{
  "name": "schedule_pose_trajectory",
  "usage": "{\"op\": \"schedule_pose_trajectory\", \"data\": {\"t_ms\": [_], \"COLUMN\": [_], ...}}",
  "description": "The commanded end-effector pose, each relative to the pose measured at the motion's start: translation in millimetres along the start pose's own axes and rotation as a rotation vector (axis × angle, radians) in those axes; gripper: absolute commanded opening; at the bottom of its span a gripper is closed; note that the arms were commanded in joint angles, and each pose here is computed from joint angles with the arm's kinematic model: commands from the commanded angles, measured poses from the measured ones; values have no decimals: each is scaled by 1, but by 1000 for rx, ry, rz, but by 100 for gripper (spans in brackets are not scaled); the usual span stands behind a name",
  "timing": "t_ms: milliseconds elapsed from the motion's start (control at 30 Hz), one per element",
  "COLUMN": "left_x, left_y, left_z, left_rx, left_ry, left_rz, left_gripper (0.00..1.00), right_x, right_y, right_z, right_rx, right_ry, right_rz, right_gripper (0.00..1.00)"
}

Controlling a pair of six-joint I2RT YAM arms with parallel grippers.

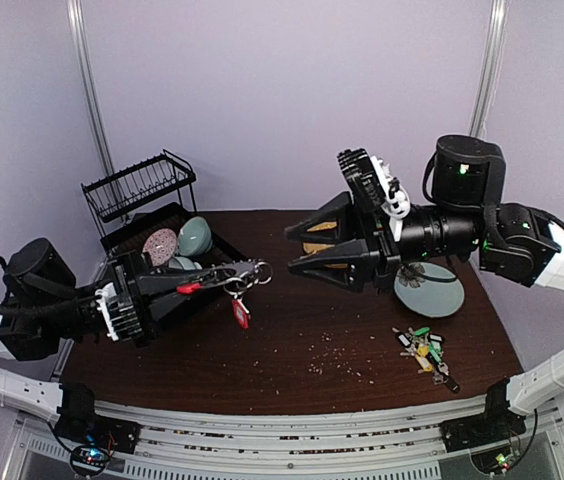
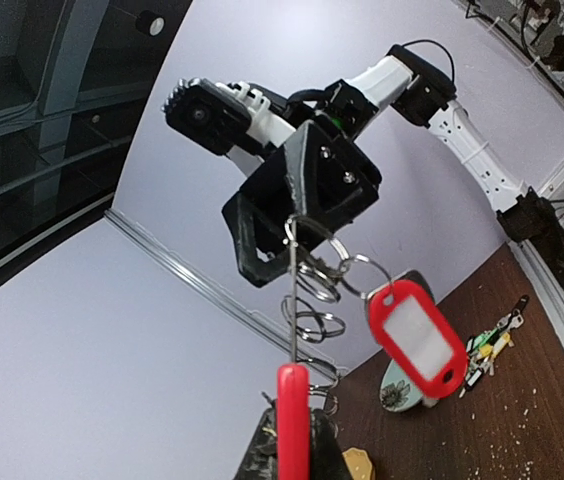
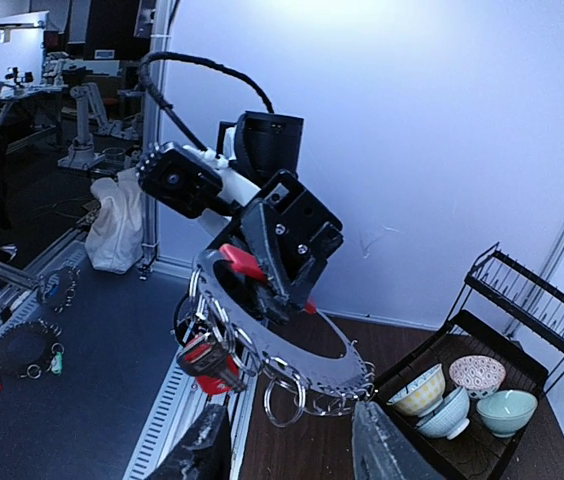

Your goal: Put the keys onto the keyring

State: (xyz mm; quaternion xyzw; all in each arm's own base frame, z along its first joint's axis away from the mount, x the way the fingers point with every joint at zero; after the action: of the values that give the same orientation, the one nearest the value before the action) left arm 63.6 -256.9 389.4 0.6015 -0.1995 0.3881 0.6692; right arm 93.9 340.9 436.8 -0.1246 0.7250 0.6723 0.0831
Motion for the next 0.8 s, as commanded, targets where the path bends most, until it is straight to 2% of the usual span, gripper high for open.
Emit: {"op": "schedule_pose_trajectory", "data": {"t_ms": [0, 133, 267, 400, 533, 667, 767], "left_x": [8, 1, -3, -3, -3, 0, -2], "left_y": [25, 26, 26, 25, 24, 27, 26], "left_z": [-5, -3, 2, 4, 4, 0, 2], "left_rx": [-187, -232, -239, -237, -239, -308, -327], "left_ry": [36, 18, -11, -13, 5, 57, 52], "left_rz": [-70, -93, -106, -114, -125, -163, -198], "left_gripper": [0, 0, 0, 0, 0, 0, 0], "right_x": [16, 19, 20, 22, 23, 22, 21], "right_y": [-2, -6, -1, -1, -5, -8, -4], "right_z": [10, 22, 24, 23, 26, 32, 34], "right_rx": [-17, 17, -12, -28, -25, -31, -74], "right_ry": [134, 145, 131, 141, 154, 149, 142], "right_rz": [-66, -70, -96, -102, -96, -93, -84], "right_gripper": [46, 50, 50, 44, 49, 53, 48]}}
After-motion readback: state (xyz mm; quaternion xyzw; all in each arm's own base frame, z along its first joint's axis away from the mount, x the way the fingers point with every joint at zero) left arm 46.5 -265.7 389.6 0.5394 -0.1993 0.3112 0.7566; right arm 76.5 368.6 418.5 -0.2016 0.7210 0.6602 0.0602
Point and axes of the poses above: each gripper's point midway between its finger pads, its own z axis out along the fingers, its own x axis along the line the jaws close on, y = z × x, the point moved 5 cm from there along -z, back along the fingers, and after that the axes turned 6 degrees about -z, right-handed, at the moved point
